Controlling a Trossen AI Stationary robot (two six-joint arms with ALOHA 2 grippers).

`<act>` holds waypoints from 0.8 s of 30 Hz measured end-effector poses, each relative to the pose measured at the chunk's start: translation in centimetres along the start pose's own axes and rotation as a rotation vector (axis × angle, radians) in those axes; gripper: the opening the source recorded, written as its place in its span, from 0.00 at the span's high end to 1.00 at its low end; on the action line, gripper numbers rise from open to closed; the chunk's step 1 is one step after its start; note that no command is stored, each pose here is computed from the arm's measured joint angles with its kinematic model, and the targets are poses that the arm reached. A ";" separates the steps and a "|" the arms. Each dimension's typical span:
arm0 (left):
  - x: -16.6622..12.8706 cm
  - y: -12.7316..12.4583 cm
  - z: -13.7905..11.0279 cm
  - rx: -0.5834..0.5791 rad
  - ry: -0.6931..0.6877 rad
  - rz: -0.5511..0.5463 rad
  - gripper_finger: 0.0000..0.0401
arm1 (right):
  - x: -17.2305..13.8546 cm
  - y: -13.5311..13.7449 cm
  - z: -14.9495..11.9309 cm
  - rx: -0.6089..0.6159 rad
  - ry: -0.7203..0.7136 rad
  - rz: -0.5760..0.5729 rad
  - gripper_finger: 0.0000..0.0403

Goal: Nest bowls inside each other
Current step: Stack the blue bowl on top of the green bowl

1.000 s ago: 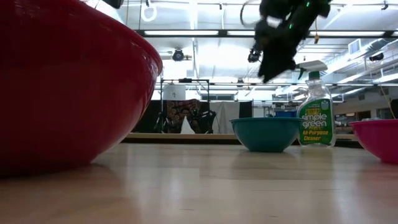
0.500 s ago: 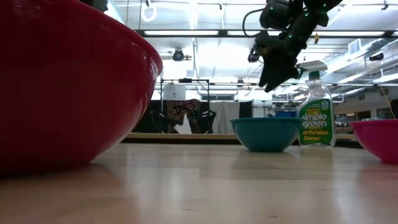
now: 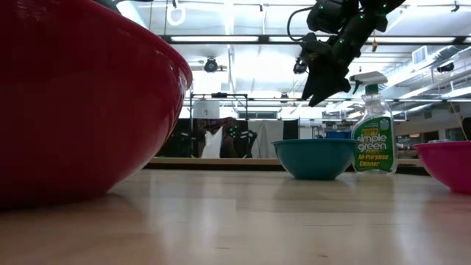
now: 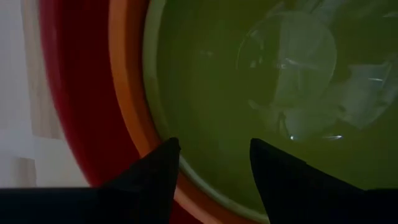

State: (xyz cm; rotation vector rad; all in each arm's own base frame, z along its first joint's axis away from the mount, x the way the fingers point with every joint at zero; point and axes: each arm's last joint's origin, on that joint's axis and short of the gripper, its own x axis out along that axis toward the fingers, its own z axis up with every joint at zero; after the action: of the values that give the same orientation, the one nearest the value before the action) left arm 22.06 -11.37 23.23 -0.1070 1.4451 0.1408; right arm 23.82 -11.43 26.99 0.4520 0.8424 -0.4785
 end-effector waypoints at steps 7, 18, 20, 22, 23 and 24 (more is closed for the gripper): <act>-2.4 0.4 1.0 -0.020 -0.002 -0.006 0.50 | 0.0 0.0 -0.1 -0.004 0.011 -0.001 0.47; -6.5 1.4 2.5 -0.039 -0.169 0.011 0.50 | 1.0 -2.6 -0.4 -0.056 0.124 -0.009 0.47; -7.1 2.3 2.7 -0.065 -0.209 0.005 0.50 | 2.0 -2.8 -0.6 -0.054 0.174 0.046 0.46; -7.8 3.2 2.3 -0.085 -0.241 0.029 0.50 | 3.4 -3.0 -1.0 -0.065 0.243 0.047 0.45; -8.4 3.8 2.1 -0.104 -0.268 0.037 0.50 | 4.1 -3.0 -1.2 -0.070 0.274 0.039 0.45; -9.0 4.3 1.9 -0.128 -0.301 0.039 0.50 | 4.8 -3.0 -1.3 -0.076 0.297 0.036 0.45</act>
State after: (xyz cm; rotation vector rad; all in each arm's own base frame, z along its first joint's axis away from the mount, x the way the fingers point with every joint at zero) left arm 22.16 -7.12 32.41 -0.1557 1.1382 0.2696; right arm 24.06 -14.14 21.89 0.4734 1.1325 -0.3492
